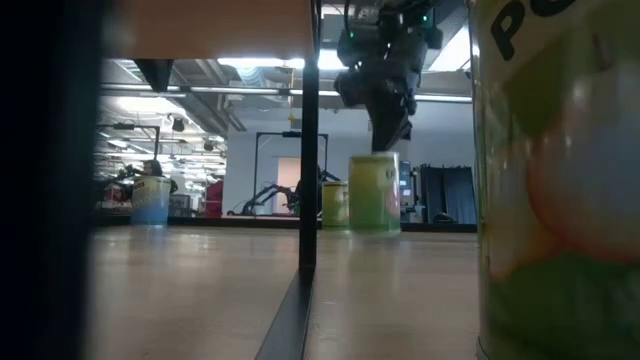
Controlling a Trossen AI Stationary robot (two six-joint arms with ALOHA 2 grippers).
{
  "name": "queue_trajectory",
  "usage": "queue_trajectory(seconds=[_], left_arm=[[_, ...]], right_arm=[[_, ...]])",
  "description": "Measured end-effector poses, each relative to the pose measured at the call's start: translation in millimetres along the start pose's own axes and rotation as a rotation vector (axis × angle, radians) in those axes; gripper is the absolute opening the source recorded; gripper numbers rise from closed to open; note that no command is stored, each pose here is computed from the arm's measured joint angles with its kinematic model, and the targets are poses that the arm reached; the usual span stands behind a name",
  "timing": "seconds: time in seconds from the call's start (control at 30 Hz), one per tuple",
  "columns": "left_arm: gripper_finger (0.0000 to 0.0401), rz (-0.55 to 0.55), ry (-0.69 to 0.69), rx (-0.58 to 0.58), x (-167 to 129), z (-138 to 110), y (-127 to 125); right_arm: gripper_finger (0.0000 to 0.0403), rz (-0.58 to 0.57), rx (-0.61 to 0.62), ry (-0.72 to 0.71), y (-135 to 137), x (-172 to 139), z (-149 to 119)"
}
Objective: Pick and place cans onto a shelf
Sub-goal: Put the bottom canned oranges on the shelf
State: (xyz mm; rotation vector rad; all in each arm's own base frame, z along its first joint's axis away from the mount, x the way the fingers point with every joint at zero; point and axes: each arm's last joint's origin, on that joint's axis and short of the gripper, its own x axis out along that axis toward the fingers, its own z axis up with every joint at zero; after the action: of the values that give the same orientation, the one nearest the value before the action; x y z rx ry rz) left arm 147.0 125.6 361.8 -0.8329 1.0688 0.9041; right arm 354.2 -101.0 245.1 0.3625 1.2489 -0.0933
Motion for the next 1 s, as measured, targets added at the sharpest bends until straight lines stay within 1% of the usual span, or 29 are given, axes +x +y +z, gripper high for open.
queue_trajectory(seconds=[0.1, 0.27, 0.4, 0.53, 0.73, 0.87, 1.0], left_arm=[[0.0049, -0.034, 0.005, -0.018, -3, -2, 0], [0.0049, -0.044, -0.009, -0.018, -9, -8, 3], [0.0049, -0.051, -0.041, 0.029, -18, -16, 8], [0.0049, -0.067, -0.074, 0.036, -27, -25, 12], [0.0049, -0.085, -0.12, 0.089, -39, -37, 18], [0.0049, -0.083, -0.12, 0.11, -40, -39, 19], [0.0049, -0.083, -0.12, 0.116, -42, -42, 21]], right_arm=[[0.0001, 0.002, -0.026, 0.011, 1, -3, 1], [0.0001, 0.007, -0.041, 0.004, 5, -18, 6], [0.0, -0.033, -0.04, -0.026, 17, -40, 14], [0.0, -0.045, -0.016, -0.084, 35, -65, 22], [0.0, -0.06, -0.037, -0.172, 70, -103, 27], [0.0, -0.032, -0.044, -0.225, 92, -119, 26], [0.0, -0.004, -0.055, -0.254, 112, -123, 31]])
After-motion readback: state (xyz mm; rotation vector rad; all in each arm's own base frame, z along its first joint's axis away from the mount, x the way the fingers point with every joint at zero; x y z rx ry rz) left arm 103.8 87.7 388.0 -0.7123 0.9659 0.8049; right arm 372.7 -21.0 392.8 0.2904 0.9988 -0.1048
